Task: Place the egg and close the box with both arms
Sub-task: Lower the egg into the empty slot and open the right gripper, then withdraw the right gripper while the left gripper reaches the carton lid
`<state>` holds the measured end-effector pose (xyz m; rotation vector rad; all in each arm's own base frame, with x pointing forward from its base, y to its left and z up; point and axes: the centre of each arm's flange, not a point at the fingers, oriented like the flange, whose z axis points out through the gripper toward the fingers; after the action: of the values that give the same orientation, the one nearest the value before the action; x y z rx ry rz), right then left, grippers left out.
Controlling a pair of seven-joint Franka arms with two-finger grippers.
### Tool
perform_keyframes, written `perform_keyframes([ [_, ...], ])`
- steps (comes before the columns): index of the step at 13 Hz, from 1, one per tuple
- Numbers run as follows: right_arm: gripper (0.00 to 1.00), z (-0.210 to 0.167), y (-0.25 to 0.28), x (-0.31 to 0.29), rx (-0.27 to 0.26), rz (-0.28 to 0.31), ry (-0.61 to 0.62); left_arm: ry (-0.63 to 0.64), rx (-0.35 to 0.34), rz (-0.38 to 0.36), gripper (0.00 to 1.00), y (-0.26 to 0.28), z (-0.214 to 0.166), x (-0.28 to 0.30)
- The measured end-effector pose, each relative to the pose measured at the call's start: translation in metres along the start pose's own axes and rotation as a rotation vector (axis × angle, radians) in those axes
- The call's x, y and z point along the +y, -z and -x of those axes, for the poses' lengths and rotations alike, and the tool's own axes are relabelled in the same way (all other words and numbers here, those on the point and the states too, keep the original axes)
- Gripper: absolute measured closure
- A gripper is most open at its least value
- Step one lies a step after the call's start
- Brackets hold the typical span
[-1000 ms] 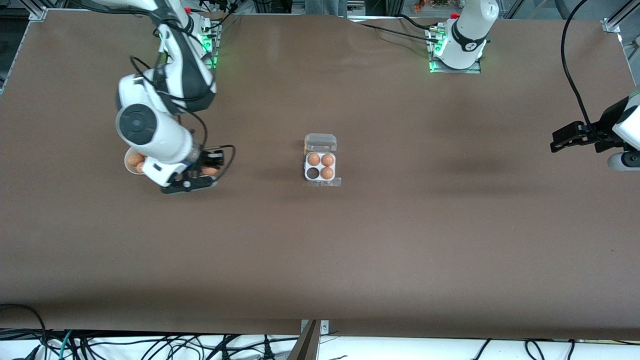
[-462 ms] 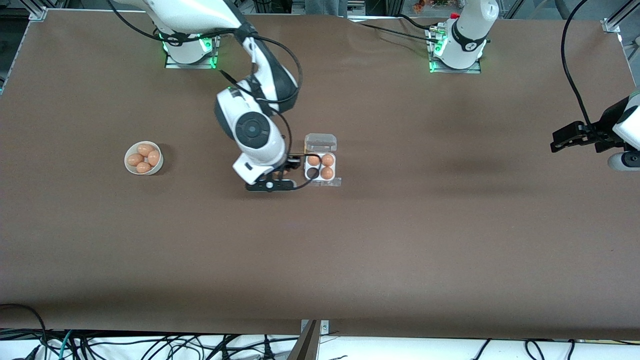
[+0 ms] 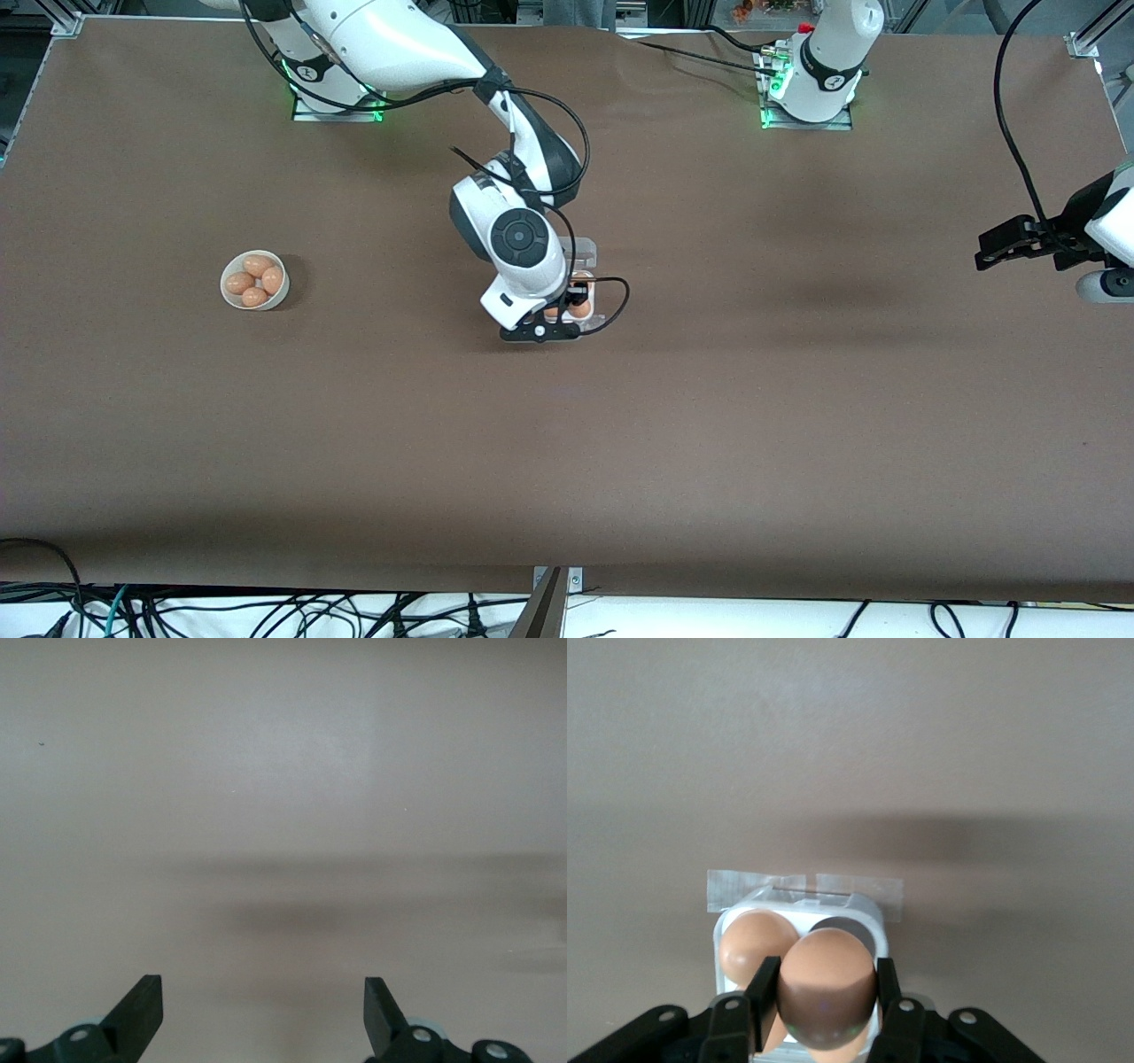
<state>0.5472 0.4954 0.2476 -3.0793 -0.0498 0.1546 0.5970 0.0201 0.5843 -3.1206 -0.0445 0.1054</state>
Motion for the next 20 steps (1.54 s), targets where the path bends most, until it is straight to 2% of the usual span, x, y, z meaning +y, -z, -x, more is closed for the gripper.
perform_keyframes([
  [15, 0.52, 0.004, -0.017, -0.003, -0.031, 0.006, 0.014, 0.000, -0.001, 0.000, 0.00, -0.001, 0.000, 0.000],
  [16, 0.46, 0.004, -0.018, -0.002, -0.032, 0.007, 0.014, 0.000, -0.001, 0.000, 0.00, -0.001, 0.000, 0.000],
  [20, 0.02, 0.005, -0.021, -0.001, -0.038, 0.013, 0.013, 0.000, -0.002, 0.000, 0.00, -0.001, 0.000, 0.000],
])
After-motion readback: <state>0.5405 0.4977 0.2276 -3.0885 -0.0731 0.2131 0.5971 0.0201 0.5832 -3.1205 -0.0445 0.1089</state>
